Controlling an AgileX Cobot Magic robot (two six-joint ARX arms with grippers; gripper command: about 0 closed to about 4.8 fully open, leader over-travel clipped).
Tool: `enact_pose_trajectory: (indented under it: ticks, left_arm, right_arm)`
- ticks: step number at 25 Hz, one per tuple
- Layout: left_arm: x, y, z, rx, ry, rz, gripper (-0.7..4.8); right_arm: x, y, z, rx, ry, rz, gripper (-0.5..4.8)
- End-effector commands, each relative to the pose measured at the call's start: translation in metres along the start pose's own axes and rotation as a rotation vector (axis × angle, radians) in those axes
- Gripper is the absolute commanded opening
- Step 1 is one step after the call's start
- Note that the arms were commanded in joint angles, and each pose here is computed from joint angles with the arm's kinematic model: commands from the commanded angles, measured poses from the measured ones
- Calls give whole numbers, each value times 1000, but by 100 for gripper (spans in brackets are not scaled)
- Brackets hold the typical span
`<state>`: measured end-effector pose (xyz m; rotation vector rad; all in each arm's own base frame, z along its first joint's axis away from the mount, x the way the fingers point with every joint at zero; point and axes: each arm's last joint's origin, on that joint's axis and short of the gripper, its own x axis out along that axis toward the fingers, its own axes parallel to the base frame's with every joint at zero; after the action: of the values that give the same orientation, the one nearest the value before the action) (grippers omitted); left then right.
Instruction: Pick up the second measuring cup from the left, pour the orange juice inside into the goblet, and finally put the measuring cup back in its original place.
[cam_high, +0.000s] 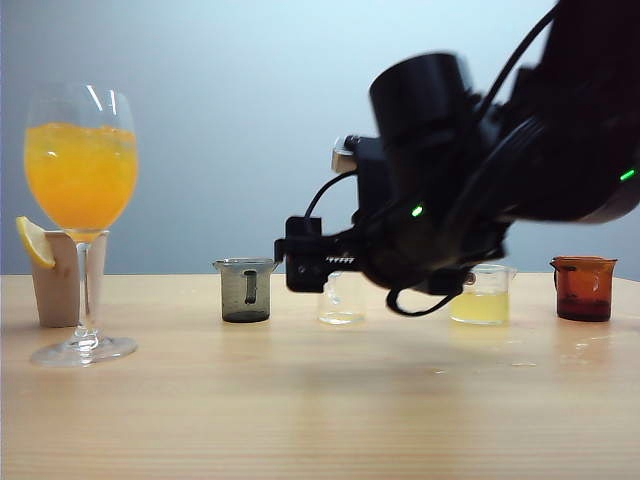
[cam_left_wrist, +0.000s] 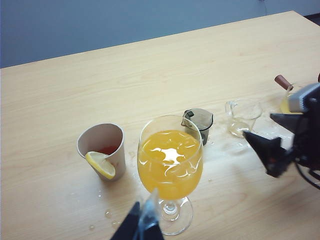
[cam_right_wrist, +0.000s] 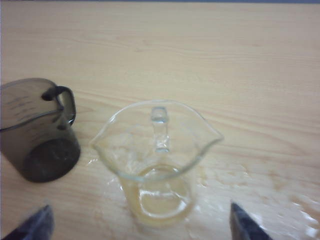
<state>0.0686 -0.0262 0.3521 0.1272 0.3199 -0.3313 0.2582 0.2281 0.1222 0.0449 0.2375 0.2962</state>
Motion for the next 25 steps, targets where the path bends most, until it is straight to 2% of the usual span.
enact_pose_trajectory:
  ticks: [1,2,3,4,7,12,13,17,20,25]
  left_arm:
    - [0,0,1,-1,-13,4,-3]
    - [0,0,1,-1,-13,4,-3]
    - [0,0,1,-1,-13,4,-3]
    - [0,0,1,-1,-13,4,-3]
    - [0,0,1,-1,-13,4,-3]
    - [0,0,1,-1,-13,4,-3]
    - [0,0,1,-1,-13,4,-3]
    - [0,0,1,-1,-13,4,-3]
    - [0,0,1,-1,-13,5,-3]
    - [-2,1,-2,-5,-20,1,-3]
  right_arm:
    - [-19,-1,15,10,-21,35,323]
    - [-24,-2,19,7,-17,41,206]
    - [-31,-3,24,4,-10,61,38]
    - [-37,-3,29,-3,-4,84,-8]
    - [-66,-7,62,-19,54,192,-8]
    - [-109,-20,94,-32,109,281,-8]
    - [-127,-27,101,-50,147,317,-8]
    - [-169,-44,111,-92,203,364,-8]
    - [-201,-58,119,-125,166,393,-8]
    - [-226,-77,122,-120,143,373,-7]
